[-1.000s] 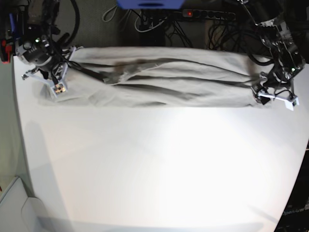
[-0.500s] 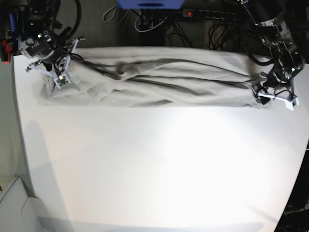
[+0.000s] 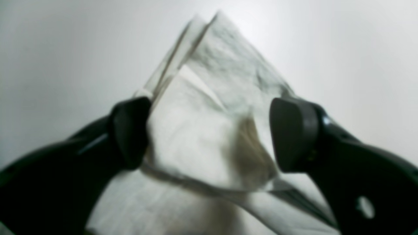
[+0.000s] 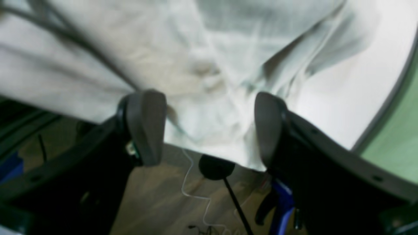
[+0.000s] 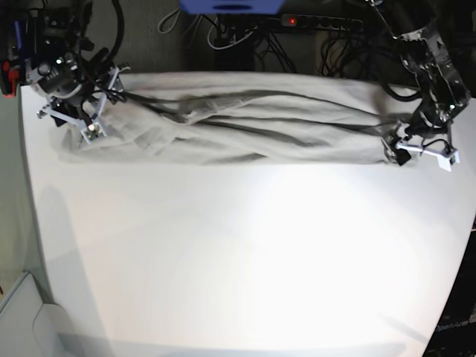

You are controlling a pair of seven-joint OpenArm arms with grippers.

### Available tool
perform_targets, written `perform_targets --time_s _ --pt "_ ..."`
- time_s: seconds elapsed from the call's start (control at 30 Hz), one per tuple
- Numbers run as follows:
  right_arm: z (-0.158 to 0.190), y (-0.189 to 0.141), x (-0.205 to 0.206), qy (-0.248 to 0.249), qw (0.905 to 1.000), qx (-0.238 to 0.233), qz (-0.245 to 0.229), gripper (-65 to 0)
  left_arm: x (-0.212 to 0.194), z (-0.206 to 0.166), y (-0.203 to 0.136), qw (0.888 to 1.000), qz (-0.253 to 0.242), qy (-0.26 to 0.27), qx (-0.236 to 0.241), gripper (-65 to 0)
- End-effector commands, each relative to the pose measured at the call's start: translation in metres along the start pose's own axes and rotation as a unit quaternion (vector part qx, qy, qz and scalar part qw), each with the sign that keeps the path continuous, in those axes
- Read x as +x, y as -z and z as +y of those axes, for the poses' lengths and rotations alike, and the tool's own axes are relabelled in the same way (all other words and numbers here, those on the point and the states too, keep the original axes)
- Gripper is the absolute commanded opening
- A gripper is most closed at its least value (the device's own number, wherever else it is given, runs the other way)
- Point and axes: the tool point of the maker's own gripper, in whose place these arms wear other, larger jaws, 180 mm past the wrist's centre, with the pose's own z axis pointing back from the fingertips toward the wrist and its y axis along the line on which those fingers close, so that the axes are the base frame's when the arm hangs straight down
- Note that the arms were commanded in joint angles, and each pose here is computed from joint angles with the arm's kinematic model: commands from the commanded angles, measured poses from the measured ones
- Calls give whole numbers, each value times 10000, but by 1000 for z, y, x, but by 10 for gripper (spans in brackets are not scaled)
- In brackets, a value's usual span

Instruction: Layout the t-shirt on the table in an organized manner, then fold the t-shirt properly

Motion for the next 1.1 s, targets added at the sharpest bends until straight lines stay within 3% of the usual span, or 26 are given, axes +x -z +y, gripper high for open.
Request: perform_targets --time_s 0.0,0.4,0.67,1.07 --pt "-5 -4 4 -14 9999 -82 -89 -215 -9 10 -3 9997 208 20 148 -8" --pt "-7 -2 13 17 9998 -95 -186 -215 -1 13 -8 9996 117 161 175 0" --pt "9 39 3 347 9985 429 66 -215 22 4 -21 9992 -255 291 101 0" --pt "20 57 -3 499 9964 691 12 -215 46 -13 -34 9974 -583 427 -43 0"
